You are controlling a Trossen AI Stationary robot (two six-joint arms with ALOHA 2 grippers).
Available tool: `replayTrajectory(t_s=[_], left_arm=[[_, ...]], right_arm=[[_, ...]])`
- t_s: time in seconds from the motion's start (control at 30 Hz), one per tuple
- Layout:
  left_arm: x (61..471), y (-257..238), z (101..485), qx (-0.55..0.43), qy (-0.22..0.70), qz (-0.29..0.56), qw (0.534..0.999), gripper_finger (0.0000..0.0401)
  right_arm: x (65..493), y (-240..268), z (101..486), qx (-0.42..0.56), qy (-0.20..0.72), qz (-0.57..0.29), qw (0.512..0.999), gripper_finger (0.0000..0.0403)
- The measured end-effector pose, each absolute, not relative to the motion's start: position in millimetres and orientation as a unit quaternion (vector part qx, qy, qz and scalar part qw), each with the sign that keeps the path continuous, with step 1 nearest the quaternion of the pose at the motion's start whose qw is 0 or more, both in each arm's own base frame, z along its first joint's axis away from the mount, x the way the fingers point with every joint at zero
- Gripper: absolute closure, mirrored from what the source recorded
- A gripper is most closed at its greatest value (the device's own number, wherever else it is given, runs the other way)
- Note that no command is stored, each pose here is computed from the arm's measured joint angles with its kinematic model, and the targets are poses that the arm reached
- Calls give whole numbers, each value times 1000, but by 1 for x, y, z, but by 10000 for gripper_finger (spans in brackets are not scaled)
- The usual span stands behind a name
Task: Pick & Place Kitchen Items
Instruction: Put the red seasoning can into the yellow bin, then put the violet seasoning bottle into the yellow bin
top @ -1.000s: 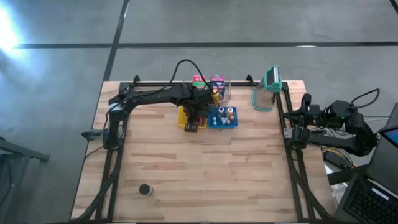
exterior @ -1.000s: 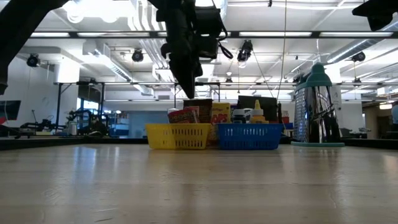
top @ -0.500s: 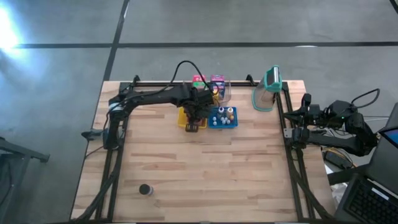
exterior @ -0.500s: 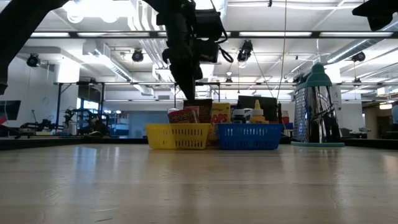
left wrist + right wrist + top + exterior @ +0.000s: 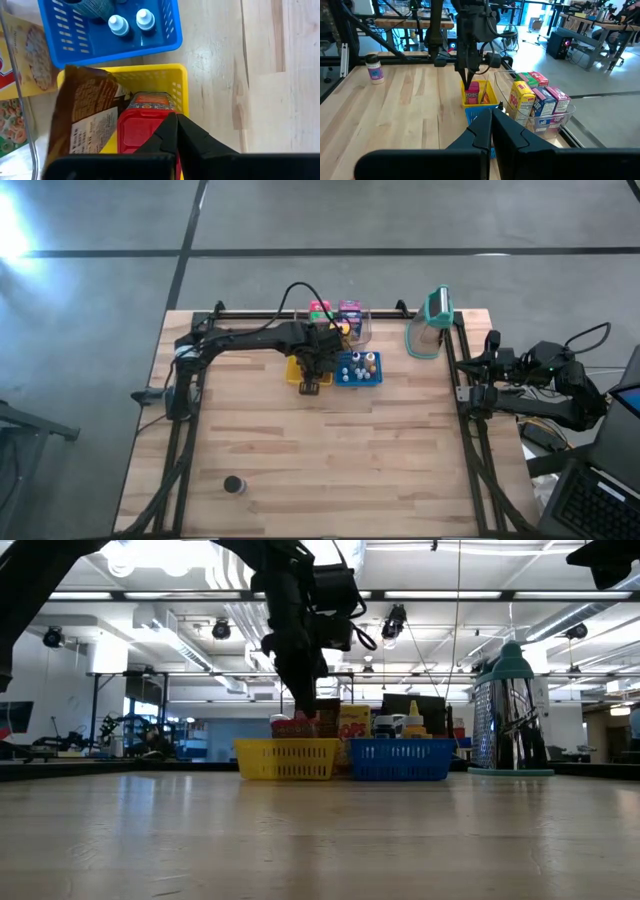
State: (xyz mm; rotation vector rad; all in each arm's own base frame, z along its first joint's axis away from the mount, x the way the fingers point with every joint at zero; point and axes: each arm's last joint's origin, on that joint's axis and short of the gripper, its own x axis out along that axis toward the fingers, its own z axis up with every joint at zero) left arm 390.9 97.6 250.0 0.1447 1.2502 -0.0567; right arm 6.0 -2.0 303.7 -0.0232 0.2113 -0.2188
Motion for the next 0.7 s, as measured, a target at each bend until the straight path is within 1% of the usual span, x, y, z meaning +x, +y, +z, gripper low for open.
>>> replayTrajectory(t_s=[0.13,0.27,0.37,0.47,0.57,0.7], left_arm=[[392,98,254,78,580,-28,810,396],[395,99,264,85,566,-27,819,397],[394,99,275,85,570,-27,817,396],[384,96,295,72,587,-25,806,394],[368,91,322,38,604,-7,796,393],[341,72,360,-12,596,35,802,393]], right_arm=[[6,-2,304,-12,105,-109,988,394],[6,-2,304,-12,105,-109,988,394],[6,-2,304,-12,105,-109,988,394],[6,-2,304,-12,105,-109,988,394],[6,-2,304,-12,105,-109,988,394],[6,-2,304,-12,105,-109,988,394]])
